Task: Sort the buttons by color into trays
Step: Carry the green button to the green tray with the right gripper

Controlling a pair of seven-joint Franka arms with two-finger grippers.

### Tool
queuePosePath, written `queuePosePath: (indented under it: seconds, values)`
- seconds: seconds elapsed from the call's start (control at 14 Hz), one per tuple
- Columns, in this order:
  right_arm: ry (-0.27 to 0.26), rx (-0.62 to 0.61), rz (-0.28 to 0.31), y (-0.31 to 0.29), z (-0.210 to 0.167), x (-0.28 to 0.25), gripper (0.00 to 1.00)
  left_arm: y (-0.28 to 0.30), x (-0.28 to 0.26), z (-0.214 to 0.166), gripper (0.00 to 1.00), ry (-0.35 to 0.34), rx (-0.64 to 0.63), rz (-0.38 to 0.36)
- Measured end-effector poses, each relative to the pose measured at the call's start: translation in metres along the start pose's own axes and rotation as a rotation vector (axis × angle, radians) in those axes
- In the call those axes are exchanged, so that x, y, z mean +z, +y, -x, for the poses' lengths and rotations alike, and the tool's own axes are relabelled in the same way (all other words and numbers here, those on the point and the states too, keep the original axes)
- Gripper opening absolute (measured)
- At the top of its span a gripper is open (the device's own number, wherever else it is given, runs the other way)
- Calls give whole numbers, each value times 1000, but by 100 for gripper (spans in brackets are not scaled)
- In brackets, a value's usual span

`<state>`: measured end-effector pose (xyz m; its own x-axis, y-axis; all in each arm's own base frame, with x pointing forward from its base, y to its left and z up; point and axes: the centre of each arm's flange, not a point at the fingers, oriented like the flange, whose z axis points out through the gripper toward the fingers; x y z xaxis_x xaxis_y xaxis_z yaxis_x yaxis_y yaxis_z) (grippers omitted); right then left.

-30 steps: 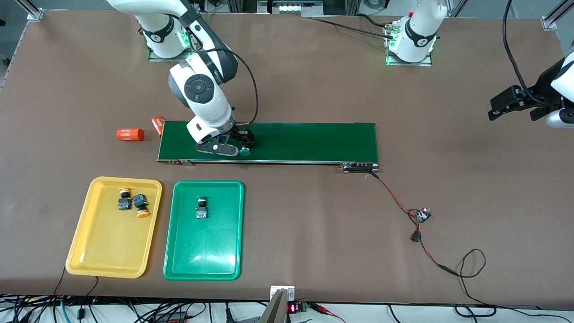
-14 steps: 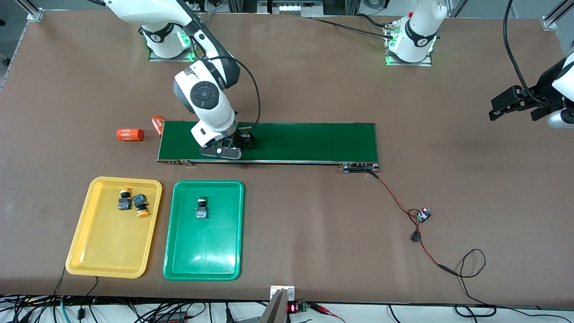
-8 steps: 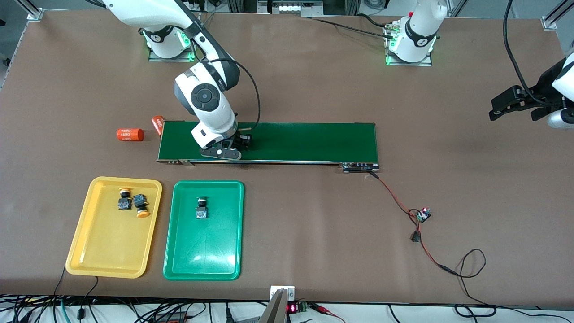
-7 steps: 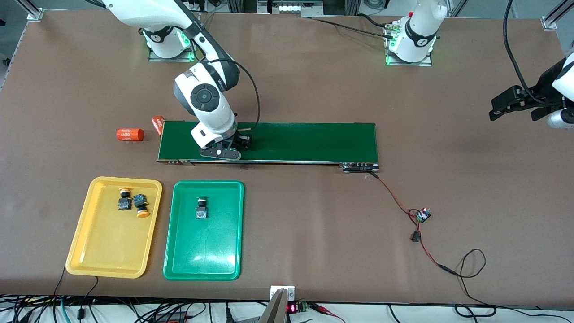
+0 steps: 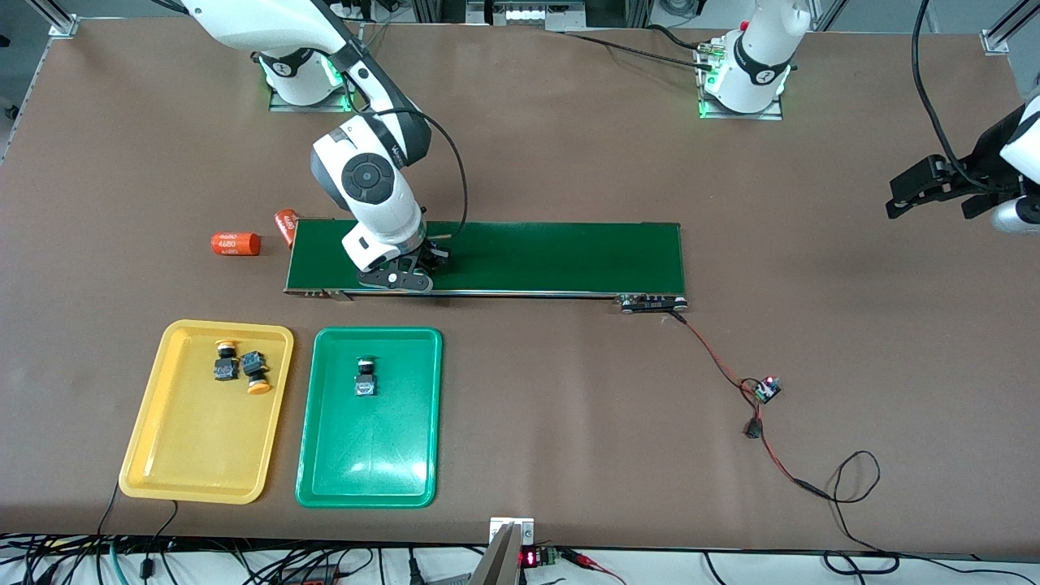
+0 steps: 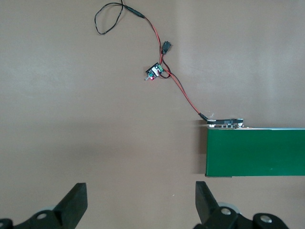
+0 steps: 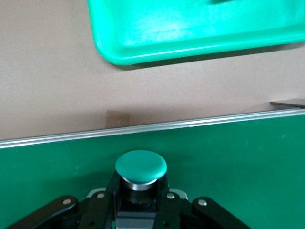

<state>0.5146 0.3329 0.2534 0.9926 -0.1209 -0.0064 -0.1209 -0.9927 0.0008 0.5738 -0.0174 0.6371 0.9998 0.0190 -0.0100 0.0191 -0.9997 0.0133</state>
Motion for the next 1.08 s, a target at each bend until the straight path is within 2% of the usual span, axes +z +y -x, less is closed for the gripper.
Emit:
queuePosePath:
  seconds: [0.29,0.5,0.79,1.08]
  values:
    - [19,0,-6,0,-10,-13,33,0,0,0,100,0,0,0]
    - [36,-22,6,4,-23,-48,33,0,0,0,100,0,0,0]
    - [105,-129,1,35,-61,-104,33,0,0,0,100,0,0,0]
    - [153,-206,1,71,-95,-110,33,0,0,0,100,0,0,0]
